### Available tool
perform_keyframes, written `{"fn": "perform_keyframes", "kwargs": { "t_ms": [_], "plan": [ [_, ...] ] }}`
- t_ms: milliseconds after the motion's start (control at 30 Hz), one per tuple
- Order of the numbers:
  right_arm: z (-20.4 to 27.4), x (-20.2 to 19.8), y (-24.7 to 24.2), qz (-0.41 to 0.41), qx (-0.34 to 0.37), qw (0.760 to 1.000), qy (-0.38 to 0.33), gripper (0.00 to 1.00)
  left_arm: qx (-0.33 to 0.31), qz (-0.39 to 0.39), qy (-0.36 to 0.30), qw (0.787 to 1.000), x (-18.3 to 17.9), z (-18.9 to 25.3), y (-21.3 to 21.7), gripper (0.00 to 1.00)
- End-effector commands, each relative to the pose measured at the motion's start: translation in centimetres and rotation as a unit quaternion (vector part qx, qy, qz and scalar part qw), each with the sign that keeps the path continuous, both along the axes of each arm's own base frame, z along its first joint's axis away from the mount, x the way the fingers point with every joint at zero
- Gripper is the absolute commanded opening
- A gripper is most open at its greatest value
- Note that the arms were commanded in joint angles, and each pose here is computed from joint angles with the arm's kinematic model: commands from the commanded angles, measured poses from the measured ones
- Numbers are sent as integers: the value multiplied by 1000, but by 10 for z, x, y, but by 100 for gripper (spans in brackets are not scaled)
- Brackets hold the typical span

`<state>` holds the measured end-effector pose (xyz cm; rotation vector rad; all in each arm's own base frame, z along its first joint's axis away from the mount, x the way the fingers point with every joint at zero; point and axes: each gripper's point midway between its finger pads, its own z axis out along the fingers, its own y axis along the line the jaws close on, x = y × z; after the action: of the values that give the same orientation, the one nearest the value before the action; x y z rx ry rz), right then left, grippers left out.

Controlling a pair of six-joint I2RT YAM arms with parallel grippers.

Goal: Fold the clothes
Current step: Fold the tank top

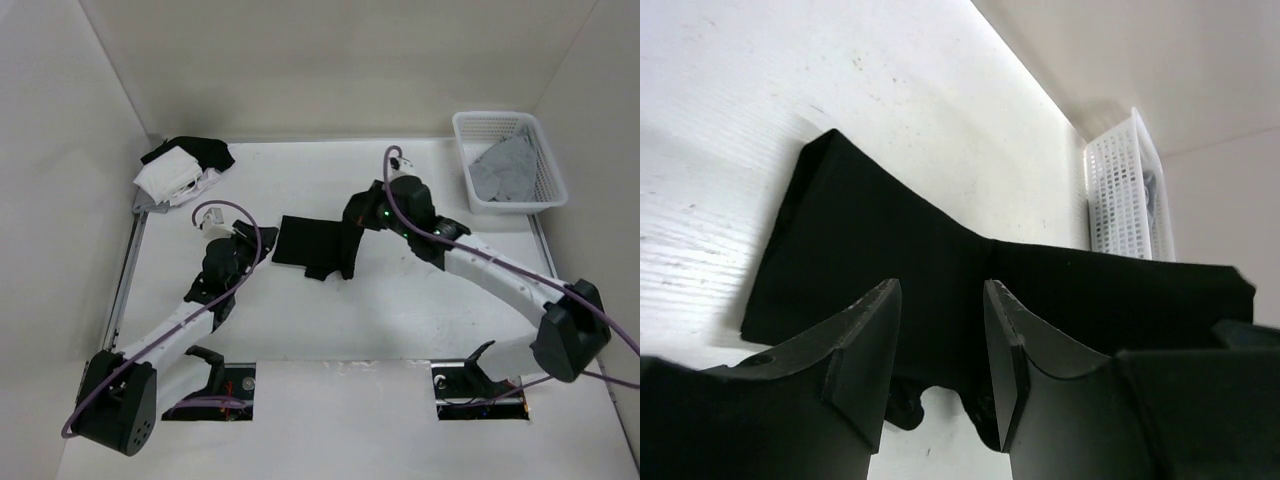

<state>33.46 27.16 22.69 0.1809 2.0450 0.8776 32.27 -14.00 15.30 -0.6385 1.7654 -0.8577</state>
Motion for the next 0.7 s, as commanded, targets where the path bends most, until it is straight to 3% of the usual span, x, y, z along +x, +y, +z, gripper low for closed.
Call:
{"fn": "perform_keyframes", "kwargs": {
  "t_ms": [0,367,400,500,667],
  "plan": [
    [1,7,35,18,-29,999,7,4,-9,7,-14,1000,-5,6,11,38],
    [-69,21,171,92,-88,990,67,7,-22,33,2,999,-14,-8,45,42],
    [-75,19,182,99,-91,988,69,10,-23,39,0,999,-15,-7,49,42],
    [-70,12,201,113,-81,988,61,31,-19,63,-3,998,-15,-4,63,44],
    [-13,-3,194,128,-33,991,3,51,-17,70,-4,997,-10,1,66,46]
  ]
}}
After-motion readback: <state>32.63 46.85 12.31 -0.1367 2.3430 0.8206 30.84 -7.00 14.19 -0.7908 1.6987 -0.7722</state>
